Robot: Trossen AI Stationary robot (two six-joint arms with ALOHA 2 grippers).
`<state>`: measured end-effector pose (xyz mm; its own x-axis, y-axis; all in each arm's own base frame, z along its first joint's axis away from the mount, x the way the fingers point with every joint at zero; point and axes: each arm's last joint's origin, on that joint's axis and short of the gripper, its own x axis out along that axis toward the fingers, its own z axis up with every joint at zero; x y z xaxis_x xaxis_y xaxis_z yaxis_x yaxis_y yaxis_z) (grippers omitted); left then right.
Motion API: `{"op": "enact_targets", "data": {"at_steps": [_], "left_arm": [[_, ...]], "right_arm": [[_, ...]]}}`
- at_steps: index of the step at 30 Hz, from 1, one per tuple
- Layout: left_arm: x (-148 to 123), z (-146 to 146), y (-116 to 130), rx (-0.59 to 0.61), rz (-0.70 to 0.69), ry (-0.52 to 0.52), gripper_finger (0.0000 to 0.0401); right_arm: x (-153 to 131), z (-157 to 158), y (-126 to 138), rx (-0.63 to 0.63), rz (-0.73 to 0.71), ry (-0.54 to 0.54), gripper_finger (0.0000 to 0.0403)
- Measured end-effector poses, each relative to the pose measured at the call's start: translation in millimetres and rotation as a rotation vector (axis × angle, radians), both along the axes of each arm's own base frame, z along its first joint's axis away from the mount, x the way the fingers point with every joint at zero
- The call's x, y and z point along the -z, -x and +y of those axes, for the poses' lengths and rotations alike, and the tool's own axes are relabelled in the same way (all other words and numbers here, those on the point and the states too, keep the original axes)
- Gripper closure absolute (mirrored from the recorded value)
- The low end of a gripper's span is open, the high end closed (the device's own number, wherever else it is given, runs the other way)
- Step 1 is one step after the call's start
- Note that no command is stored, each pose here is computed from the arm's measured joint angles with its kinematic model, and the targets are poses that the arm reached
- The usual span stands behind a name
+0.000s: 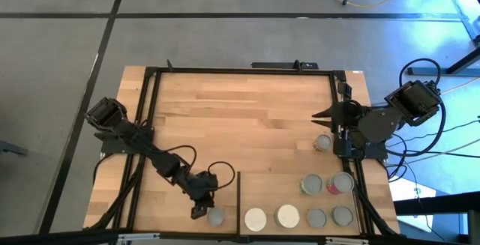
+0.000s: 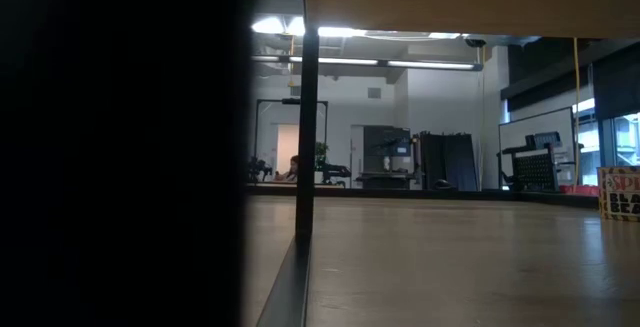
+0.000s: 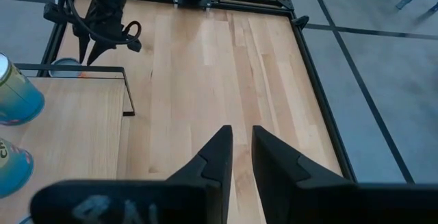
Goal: Pick and place cans onto a shelf
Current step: Put the canned meatballs on the shelf
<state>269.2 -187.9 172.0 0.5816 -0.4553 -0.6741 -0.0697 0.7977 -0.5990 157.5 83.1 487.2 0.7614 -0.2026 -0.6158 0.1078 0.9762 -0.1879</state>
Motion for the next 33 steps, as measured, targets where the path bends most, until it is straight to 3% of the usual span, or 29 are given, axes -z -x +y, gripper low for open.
{"op": "enact_targets", "data": {"at_steps": [33], "left_arm": [[-0.4,-2.9,1.2,-0.007,-0.017,-0.01,0.0346]], "right_arm": [[0.0,0.0,0.0,-0.003,0.001,0.003,0.0344]]}}
